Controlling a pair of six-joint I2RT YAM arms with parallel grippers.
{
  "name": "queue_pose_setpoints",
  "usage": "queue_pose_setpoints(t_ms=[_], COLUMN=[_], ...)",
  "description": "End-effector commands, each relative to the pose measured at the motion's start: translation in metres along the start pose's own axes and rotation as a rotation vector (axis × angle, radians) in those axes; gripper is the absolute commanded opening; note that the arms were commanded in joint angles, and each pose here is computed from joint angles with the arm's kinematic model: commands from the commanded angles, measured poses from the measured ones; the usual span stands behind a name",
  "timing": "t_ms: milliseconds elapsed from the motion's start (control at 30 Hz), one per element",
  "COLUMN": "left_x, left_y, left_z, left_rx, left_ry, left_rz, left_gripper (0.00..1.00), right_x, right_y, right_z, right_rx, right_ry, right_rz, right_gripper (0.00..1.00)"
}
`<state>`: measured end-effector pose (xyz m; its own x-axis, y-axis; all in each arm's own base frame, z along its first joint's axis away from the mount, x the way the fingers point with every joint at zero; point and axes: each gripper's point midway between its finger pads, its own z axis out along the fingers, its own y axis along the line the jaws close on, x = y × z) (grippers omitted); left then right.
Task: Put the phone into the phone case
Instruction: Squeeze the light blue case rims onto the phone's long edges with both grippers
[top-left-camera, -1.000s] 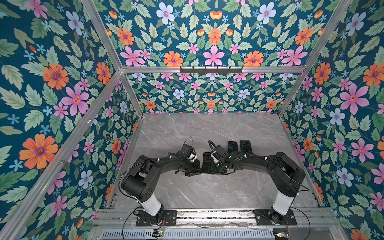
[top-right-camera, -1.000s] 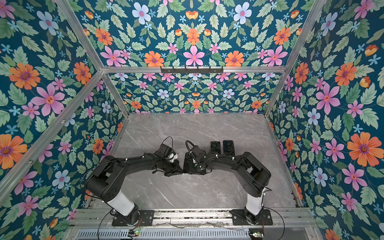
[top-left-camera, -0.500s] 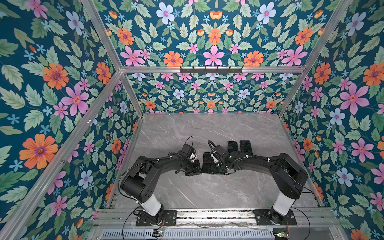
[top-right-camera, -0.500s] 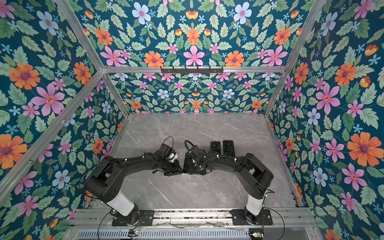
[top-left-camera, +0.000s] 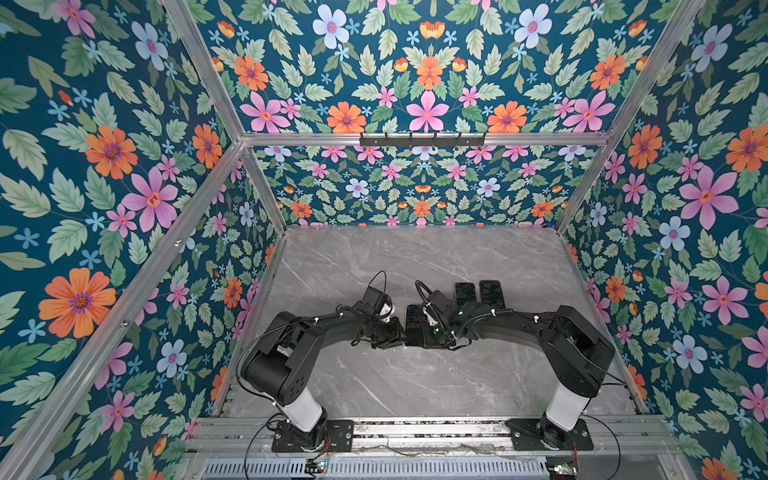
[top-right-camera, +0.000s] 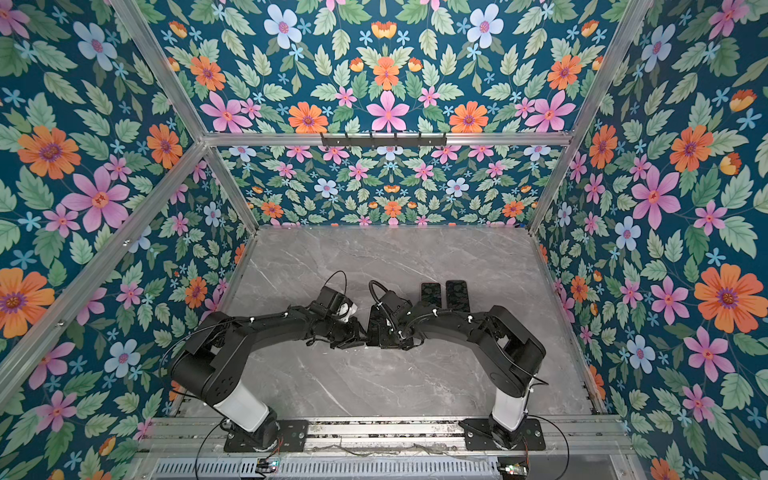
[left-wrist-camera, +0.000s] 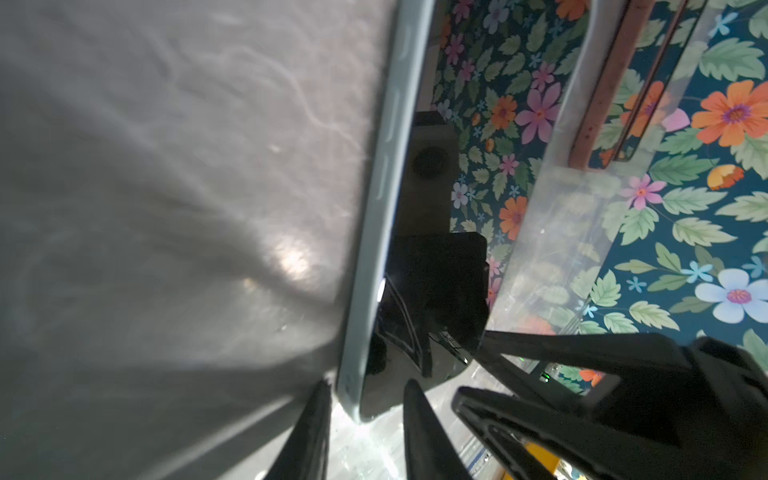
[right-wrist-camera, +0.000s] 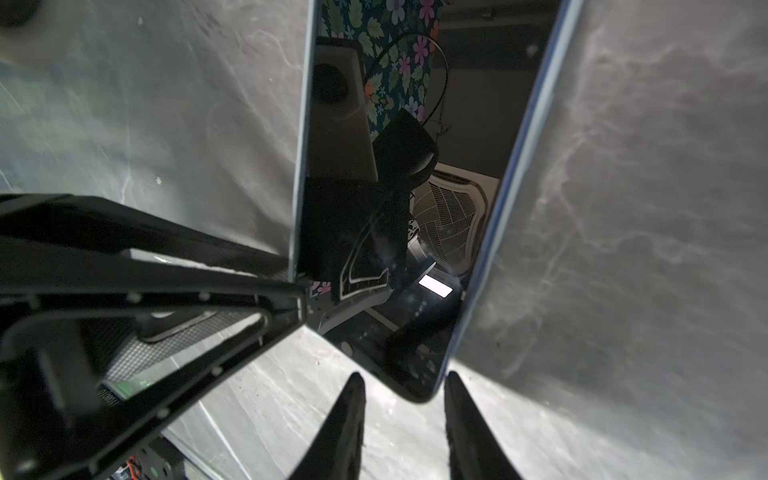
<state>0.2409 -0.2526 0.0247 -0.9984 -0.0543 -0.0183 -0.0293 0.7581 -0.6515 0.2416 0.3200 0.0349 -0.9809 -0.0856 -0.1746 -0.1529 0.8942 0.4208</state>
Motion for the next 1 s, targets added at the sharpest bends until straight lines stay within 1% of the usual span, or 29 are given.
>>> queue_pose_setpoints(t_ms=[0, 67, 400, 467, 800, 900, 967], left_x=[0.001, 0.002, 0.005, 0.005, 0.006, 0.007, 0.006], left_y=[0.0, 0.0, 0.0, 0.0, 0.0, 0.001, 0.0], left_z=[0.002, 0.003, 0.004, 0.004, 0.004, 0.002, -0.003], left_rx=[0.007, 0.01, 0.02, 0.02, 0.023, 0.012, -0.004], left_ry=[0.002, 0.005, 0.005, 0.005, 0.004, 0.003, -0.003], left_rz=[-0.004, -0.004, -0.003, -0.002, -0.001, 0.002, 0.012], left_gripper=[0.32, 0.31, 0.31, 0.3, 0.3, 0.3, 0.3], right_x=[-0.001, -0.001, -0.001, -0.001, 0.001, -0.003, -0.006], right_y=[0.004, 0.004, 0.005, 0.005, 0.004, 0.005, 0.002], right_z=[0.003, 0.005, 0.008, 0.009, 0.012, -0.002, -0.013], right_rx=[-0.014, -0.015, -0.023, -0.026, -0.024, -0.006, 0.017], right_ry=[0.005, 0.009, 0.017, 0.016, 0.025, 0.001, -0.03], right_rz=[0.001, 0.0, 0.006, 0.007, 0.011, 0.0, -0.004], right_gripper=[0.29, 0.26, 0.18, 0.14, 0.12, 0.12, 0.15])
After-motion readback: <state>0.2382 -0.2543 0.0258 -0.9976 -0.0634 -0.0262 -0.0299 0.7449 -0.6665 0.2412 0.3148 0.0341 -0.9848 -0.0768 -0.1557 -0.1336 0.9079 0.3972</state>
